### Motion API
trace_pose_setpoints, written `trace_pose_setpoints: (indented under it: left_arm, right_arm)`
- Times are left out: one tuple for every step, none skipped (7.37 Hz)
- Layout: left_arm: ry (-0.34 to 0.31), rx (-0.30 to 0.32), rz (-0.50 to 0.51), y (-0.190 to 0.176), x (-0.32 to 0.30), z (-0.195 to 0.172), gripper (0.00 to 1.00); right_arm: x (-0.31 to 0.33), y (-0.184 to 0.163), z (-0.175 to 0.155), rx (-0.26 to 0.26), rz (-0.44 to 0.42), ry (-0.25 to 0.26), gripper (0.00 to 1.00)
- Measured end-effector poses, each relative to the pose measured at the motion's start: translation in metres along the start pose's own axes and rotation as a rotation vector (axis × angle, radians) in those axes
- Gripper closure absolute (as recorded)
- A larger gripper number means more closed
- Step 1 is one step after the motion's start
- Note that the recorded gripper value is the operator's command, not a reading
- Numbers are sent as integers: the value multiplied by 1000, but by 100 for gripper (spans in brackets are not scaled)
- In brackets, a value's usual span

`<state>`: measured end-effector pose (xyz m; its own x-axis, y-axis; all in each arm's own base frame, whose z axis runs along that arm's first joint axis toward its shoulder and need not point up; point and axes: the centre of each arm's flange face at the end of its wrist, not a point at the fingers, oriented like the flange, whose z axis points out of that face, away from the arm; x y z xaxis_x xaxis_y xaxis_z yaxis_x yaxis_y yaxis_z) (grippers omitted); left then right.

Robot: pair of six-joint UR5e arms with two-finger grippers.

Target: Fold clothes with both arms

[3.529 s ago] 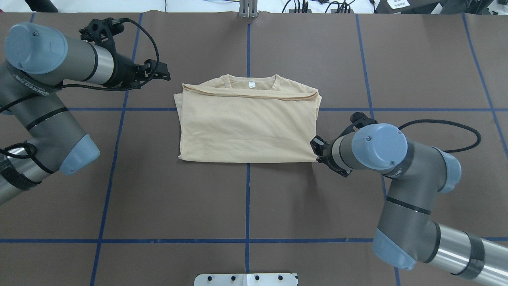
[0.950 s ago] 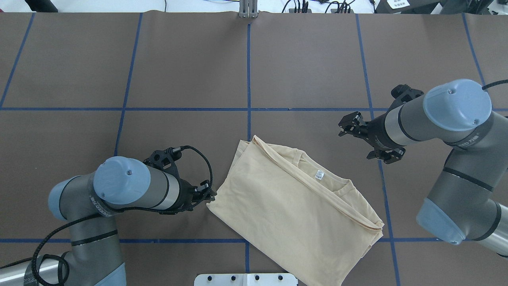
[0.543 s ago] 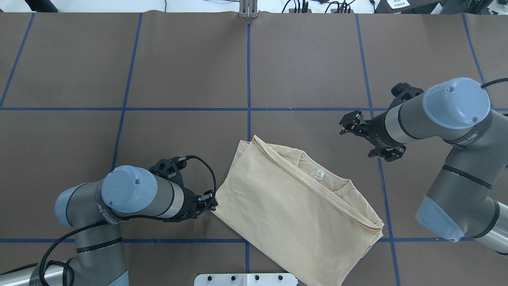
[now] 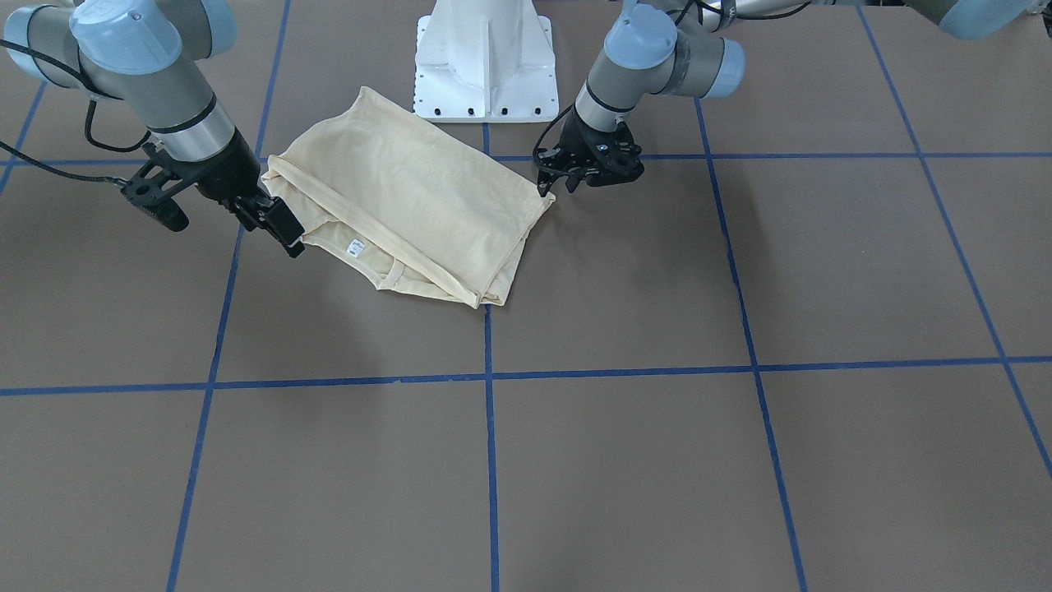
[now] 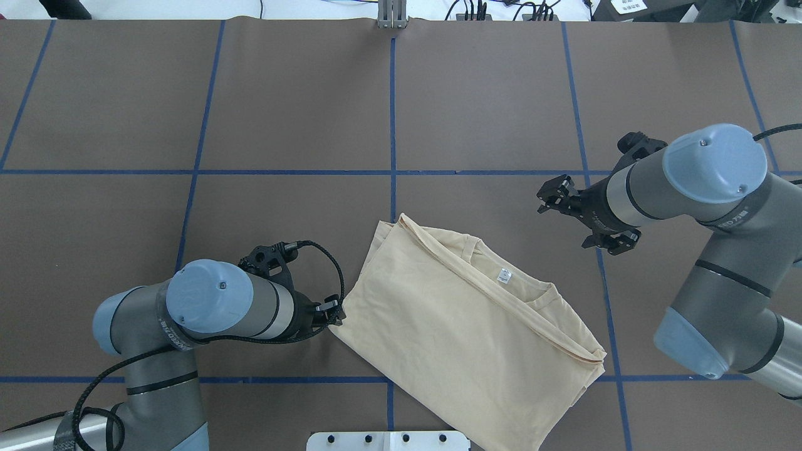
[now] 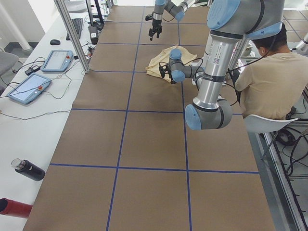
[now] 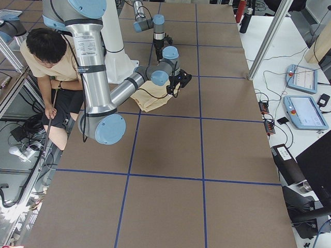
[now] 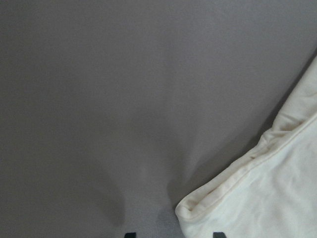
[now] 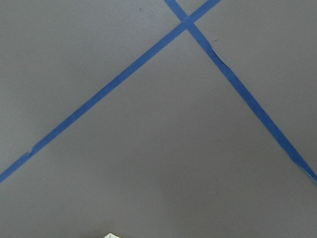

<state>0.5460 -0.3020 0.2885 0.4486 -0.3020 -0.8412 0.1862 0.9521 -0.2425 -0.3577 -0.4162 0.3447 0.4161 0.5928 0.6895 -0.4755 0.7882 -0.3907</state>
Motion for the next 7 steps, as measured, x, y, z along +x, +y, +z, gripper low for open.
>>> trace_pose_setpoints:
  left_arm:
    - [0, 7, 9, -1, 2, 2, 44]
    - [2, 10, 13, -2, 5, 3, 46]
    - [4, 10, 14, -2, 9, 6, 63]
    - [3, 10, 15, -1, 11, 8, 90]
    - [1, 10, 14, -1, 13, 9, 100]
    - [0, 11, 13, -2, 13, 9, 100]
    - [1, 16, 11, -5, 13, 6, 100]
  right_arm:
    - [0, 0, 1, 0, 1, 2, 0]
    - [0, 0, 2, 0, 1, 3, 0]
    - [0, 0, 2, -1, 1, 3, 0]
    - [0, 0, 2, -2, 1, 3, 0]
    - [0, 0, 2, -3, 1, 4, 0]
    - [0, 0, 2, -4, 1, 5, 0]
    - [1, 0, 2, -6, 1, 5, 0]
